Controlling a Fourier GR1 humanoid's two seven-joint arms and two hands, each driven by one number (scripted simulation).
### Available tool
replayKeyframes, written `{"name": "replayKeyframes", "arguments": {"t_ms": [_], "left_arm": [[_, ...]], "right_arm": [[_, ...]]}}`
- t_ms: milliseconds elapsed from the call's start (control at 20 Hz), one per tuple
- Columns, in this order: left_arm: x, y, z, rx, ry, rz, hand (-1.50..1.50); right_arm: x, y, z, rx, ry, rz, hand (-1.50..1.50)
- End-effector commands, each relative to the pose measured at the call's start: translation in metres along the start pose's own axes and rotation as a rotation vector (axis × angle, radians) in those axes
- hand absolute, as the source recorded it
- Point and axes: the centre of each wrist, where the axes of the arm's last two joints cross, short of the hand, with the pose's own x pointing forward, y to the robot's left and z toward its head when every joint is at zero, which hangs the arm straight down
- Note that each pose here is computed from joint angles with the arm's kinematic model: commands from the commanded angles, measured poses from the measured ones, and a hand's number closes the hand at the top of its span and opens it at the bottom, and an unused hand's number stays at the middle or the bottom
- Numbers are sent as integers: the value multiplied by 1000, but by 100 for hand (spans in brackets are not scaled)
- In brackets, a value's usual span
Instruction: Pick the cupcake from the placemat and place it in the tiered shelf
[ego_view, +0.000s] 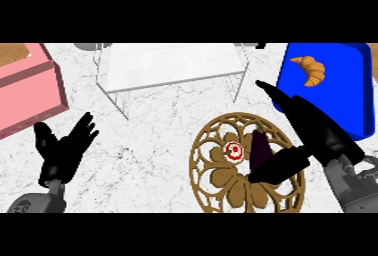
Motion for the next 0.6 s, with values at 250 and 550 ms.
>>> {"name": "replayKeyframes", "arguments": {"t_ms": [250,550], "left_arm": [[-11,-9,9,-12,60,17,0],[-13,0,2,2,56,12,0]], "right_arm": [[16,31,-1,26,137,111,-150],[5,45,-22,-18,179,146,-150]]}}
